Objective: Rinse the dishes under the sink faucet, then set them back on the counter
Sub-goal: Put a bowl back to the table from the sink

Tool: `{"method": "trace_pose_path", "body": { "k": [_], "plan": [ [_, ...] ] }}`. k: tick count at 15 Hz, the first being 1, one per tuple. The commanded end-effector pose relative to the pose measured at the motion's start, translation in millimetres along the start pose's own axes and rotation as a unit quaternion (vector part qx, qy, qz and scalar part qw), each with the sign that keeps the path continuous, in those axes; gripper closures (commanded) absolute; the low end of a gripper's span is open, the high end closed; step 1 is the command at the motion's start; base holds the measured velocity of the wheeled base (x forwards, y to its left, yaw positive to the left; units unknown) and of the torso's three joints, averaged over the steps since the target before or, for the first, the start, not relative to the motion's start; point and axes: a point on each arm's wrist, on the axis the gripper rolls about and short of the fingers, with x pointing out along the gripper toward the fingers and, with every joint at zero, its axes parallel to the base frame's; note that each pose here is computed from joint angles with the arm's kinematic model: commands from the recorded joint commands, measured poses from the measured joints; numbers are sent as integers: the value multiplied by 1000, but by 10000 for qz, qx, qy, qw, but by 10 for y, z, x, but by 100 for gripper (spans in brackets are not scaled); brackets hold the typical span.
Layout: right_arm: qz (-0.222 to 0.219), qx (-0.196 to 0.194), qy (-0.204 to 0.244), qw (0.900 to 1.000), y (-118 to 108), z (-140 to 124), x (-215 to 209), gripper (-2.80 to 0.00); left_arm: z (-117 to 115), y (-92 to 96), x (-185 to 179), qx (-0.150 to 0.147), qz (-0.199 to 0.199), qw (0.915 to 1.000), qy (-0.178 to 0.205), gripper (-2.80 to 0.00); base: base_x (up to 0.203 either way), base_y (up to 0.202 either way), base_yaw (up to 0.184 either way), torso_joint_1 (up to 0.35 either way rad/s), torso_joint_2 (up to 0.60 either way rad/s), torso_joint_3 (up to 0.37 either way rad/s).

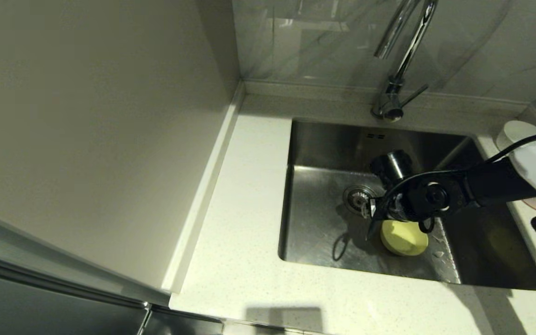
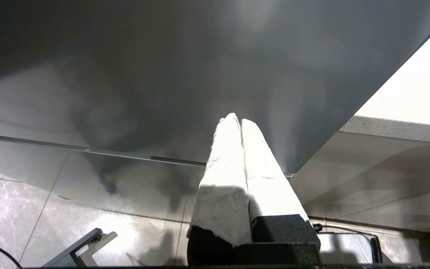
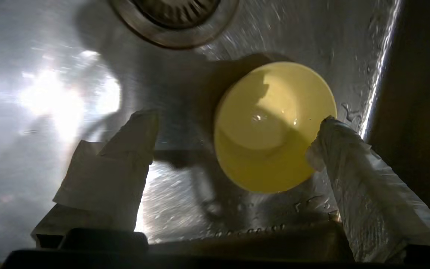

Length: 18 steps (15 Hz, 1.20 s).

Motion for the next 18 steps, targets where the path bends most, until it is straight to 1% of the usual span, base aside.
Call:
{"method": "trace_pose_path", "body": {
  "k": [1, 3, 10, 13, 15, 16, 18],
  "plan": [
    [-195, -144, 339, 9991, 57, -177, 316, -280, 0, 0, -1, -3, 6, 10000, -10, 0, 0, 0, 0, 0, 0, 0],
    [-466, -177, 432, 9978, 9, -226, 464, -280, 0, 0, -1, -3, 6, 10000, -10, 0, 0, 0, 0, 0, 0, 0],
    [-616, -265, 699, 9953, 13, -381, 723, -280, 0, 0, -1, -3, 6, 10000, -10, 0, 0, 0, 0, 0, 0, 0],
    [-629, -229, 681, 9954, 10, -358, 783, -280, 0, 0, -1, -3, 6, 10000, -10, 0, 0, 0, 0, 0, 0, 0],
    [-660, -306, 699, 9949, -14, -358, 825, -280, 0, 0, -1, -3, 6, 10000, -10, 0, 0, 0, 0, 0, 0, 0],
    [-665, -296, 672, 9951, -30, -332, 836, 0, 0, 0, -1, -3, 6, 10000, -10, 0, 0, 0, 0, 0, 0, 0],
    [-677, -344, 670, 9949, -53, -318, 846, 0, 0, 0, -1, -3, 6, 10000, -10, 0, 0, 0, 0, 0, 0, 0]
  ]
}}
